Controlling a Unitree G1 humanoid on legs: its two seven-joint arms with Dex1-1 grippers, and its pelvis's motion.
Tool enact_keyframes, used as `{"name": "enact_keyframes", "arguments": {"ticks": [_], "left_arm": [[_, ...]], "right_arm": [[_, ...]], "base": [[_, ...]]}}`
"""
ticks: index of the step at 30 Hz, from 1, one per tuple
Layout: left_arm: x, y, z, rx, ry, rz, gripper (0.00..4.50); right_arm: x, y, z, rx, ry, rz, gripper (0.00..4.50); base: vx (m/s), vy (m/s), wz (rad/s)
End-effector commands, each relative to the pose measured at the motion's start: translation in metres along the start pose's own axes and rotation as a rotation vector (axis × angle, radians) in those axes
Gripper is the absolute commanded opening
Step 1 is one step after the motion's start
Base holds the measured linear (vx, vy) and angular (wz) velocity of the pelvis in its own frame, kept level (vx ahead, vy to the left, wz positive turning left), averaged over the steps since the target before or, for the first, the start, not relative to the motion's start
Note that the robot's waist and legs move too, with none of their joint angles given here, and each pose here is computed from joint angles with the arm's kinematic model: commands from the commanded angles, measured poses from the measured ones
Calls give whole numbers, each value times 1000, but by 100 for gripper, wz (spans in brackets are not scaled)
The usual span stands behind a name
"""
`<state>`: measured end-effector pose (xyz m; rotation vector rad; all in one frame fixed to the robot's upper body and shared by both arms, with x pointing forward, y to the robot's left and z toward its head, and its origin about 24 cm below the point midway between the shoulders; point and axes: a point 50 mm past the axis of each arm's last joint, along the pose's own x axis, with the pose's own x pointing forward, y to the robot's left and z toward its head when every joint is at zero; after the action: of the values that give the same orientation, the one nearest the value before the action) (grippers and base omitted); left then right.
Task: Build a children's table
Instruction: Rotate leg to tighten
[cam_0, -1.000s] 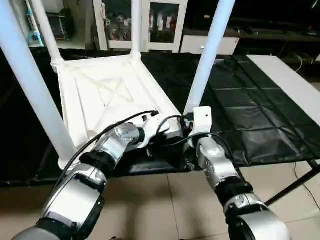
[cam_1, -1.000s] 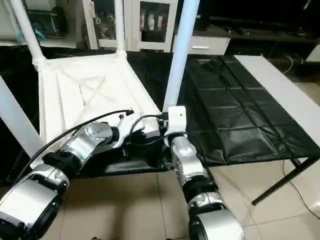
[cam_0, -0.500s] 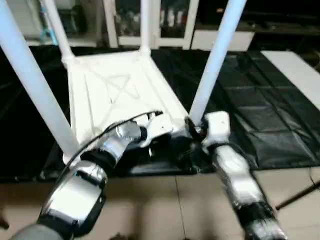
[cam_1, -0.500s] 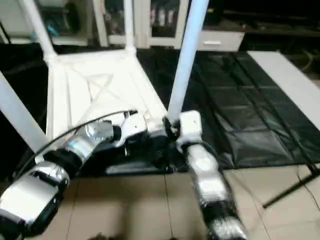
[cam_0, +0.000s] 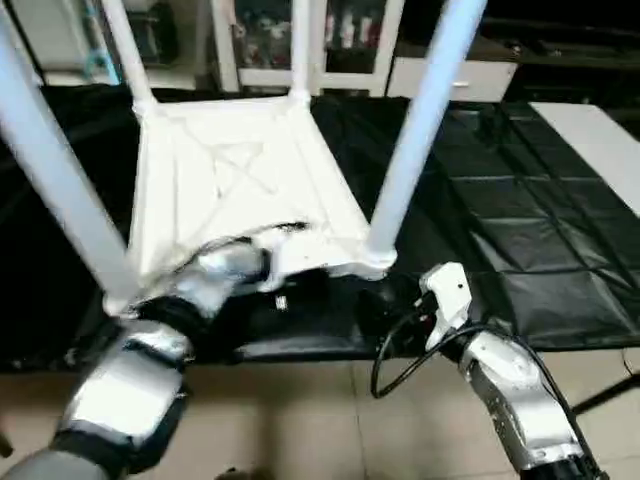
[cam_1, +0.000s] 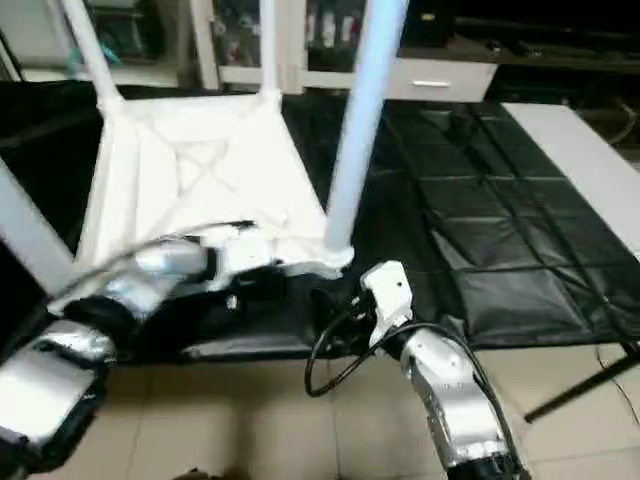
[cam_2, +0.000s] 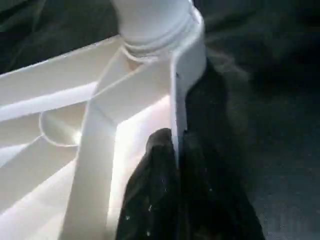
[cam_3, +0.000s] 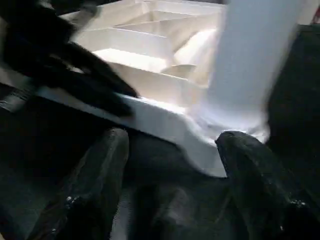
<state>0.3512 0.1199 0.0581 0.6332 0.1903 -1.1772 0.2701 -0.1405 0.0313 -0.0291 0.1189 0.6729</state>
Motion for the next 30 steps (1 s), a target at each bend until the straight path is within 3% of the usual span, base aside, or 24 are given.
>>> {"name": "enact_keyframes", "arguments": {"ticks": [1, 5, 7, 8, 11, 21, 25, 28, 30], "left_arm": [[1, -1, 6, -7, -60, -11, 65], [-10, -1, 9, -31, -122, -32, 104], [-28, -4, 16, -90, -209, -25, 111], [-28, -4, 16, -90, -209, -25, 125], [-58, -18, 9, -134, -168, -18, 148], [-109, -45, 6, -340, -192, 36, 148], [-123, -49, -8, -384, -125, 120, 148], [-139, -43, -28, -359, 16, 296, 148], [-147, -35, -37, -343, 45, 454, 148]], "right_arm": [[1, -6, 7, -1, -17, -21, 310], [4, -7, 10, 13, -27, -24, 310], [7, -4, 12, 17, -25, 9, 310], [7, -4, 12, 17, -25, 9, 310], [9, 2, 10, 10, -17, 47, 310], [1, 1, 9, 22, -21, 20, 310], [4, 2, 10, 28, -30, 20, 310], [5, 4, 9, 29, -29, 27, 310], [5, 4, 8, 31, -27, 28, 310]], "base": [[0, 0, 0], [0, 0, 0], [0, 0, 0], [0, 0, 0], [0, 0, 0], [0, 0, 0], [0, 0, 0], [0, 0, 0], [0, 0, 0]]}}
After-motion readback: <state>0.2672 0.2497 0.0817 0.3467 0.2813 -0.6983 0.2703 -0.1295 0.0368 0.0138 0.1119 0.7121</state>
